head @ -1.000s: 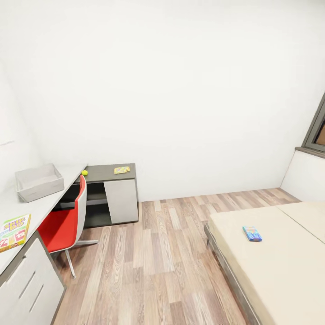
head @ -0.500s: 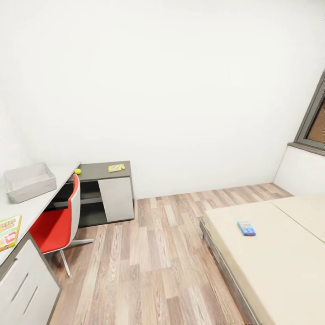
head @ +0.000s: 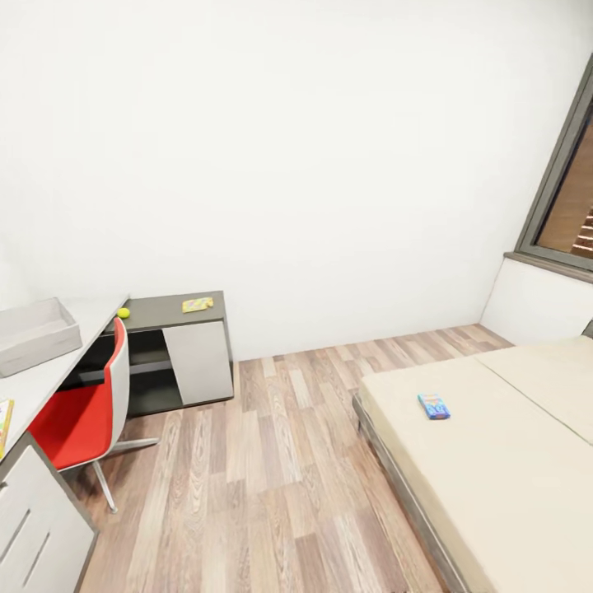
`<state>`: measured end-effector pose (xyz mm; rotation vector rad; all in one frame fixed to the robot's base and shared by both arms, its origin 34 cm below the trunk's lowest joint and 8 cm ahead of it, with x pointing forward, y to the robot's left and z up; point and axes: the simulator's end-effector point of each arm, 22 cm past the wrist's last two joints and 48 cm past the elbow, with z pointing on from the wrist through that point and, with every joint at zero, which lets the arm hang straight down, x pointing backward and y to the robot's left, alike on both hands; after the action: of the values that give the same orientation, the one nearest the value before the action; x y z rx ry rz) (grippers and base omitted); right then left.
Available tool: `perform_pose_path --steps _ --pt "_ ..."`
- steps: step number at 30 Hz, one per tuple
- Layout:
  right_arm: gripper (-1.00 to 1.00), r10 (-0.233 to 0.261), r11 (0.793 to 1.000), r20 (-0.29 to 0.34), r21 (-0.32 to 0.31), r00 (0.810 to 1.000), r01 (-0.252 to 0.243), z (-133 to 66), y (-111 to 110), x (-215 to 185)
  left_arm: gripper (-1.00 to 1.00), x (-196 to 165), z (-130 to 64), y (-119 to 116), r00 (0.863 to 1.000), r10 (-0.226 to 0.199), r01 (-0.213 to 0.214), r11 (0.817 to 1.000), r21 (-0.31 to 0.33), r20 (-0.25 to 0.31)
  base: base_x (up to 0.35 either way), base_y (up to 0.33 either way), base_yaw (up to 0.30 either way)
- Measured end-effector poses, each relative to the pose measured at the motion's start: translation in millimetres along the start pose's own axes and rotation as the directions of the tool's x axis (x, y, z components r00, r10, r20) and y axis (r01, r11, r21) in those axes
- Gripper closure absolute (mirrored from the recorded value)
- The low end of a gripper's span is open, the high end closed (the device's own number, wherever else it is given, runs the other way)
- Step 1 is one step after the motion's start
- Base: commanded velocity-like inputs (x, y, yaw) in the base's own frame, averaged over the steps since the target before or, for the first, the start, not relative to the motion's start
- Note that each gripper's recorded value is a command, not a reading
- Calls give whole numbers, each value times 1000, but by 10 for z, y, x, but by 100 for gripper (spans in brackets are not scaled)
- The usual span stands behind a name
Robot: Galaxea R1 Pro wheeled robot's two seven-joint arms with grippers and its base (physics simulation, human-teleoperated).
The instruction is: Put all the toys in the child's room - the three board games (two on the bed and one on the table), the two jigsaw puzzles on the table, and the tennis ball on the table - inside the toy box on the table in the child's room.
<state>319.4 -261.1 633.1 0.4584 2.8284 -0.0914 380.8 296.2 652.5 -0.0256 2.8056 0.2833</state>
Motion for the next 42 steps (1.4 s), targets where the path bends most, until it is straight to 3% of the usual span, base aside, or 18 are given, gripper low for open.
perform_pose_path --steps 16,20,23,26,29,31,34,35,36,42 --pt "-100 14 1000 17 -6 1000 -14 9 14 -112 -100 -134 3 -3 1000 -6 6 1000 5 8 0 0 -9" --pt "-100 10 1000 -4 -16 1000 -10 13 83 -179 -100 -273 -13 -4 1000 -1 1 1000 8 -25 0 0 0" --pt "-100 5 999 -15 -34 1000 -6 14 212 -445 -100 -533 -67 3 999 0 1 1000 12 -51 0 0 0" --pt "-100 -3 998 -38 -60 999 0 -25 384 -894 -100 -1119 -275 12 999 -8 9 999 31 -49 0 0 0" --pt "-100 2 997 -30 -82 1000 -5 -100 511 -1293 -100 -1679 -579 17 1000 -19 19 998 60 -9 0 0 0" --pt "-100 7 995 15 -103 1000 -5 -227 611 -1763 -100 -2208 -981 8 998 -34 28 994 108 56 0 0 0" --pt "-100 12 992 82 -123 997 -2 -415 707 -2239 -100 -2564 -1332 -31 992 -50 29 985 169 119 0 0 0" --pt "-100 19 989 127 -150 992 0 -621 836 -2542 -100 -2742 -1574 -95 986 -65 26 971 240 156 0 0 0" --pt "-100 27 987 171 -159 985 1 -744 862 -2746 -100 -2782 -1633 -103 983 -69 24 967 255 168 0 0 0" --pt "-100 37 984 213 -179 976 2 -942 923 -2965 -100 -2884 -1757 -129 976 -93 29 951 308 196 0 0 0"
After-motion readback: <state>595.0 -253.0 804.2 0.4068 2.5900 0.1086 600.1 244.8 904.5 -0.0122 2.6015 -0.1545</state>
